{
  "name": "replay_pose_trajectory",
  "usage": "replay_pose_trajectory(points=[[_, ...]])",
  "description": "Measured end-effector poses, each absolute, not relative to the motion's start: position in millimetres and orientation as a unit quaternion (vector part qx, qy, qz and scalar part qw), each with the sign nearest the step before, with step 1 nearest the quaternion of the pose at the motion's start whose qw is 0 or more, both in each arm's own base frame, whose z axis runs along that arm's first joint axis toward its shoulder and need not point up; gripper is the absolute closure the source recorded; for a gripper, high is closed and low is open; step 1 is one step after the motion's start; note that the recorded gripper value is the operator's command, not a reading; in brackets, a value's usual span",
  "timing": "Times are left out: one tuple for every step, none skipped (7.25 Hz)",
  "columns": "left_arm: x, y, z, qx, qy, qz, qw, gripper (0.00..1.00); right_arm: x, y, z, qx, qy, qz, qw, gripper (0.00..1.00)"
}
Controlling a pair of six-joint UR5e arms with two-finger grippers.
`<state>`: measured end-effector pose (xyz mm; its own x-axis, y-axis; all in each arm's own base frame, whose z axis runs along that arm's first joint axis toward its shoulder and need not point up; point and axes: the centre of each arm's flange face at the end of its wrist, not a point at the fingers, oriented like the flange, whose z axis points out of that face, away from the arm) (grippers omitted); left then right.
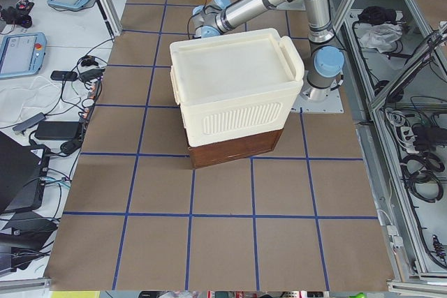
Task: Pull drawer sideways
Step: 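Pull the handle with the left gripper, sliding the drawer outward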
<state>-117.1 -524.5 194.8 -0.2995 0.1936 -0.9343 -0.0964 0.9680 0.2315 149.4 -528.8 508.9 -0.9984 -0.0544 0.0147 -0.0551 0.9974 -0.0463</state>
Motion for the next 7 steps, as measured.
replay_pose_trajectory(points=[[-124,-526,197,0.030,0.800,0.120,0.587,0.74,149,-529,509,0.027,-0.999,0.023,0.007,0.00],[-130,-528,200,0.028,0.805,0.117,0.582,0.74,149,-529,509,0.027,-0.999,0.023,0.007,0.00],[-135,-530,203,0.025,0.810,0.116,0.575,0.73,149,-529,509,0.027,-0.999,0.023,0.007,0.00],[-138,-531,205,0.024,0.812,0.116,0.571,0.73,149,-529,509,0.027,-0.999,0.023,0.007,0.00],[-141,-531,205,0.025,0.814,0.115,0.569,0.73,149,-529,509,0.027,-0.999,0.023,0.007,0.00],[-144,-530,206,0.027,0.814,0.113,0.569,0.73,149,-529,509,0.027,-0.999,0.023,0.007,0.00],[-147,-530,207,0.028,0.814,0.111,0.570,0.73,149,-529,509,0.027,-0.999,0.023,0.007,0.00]])
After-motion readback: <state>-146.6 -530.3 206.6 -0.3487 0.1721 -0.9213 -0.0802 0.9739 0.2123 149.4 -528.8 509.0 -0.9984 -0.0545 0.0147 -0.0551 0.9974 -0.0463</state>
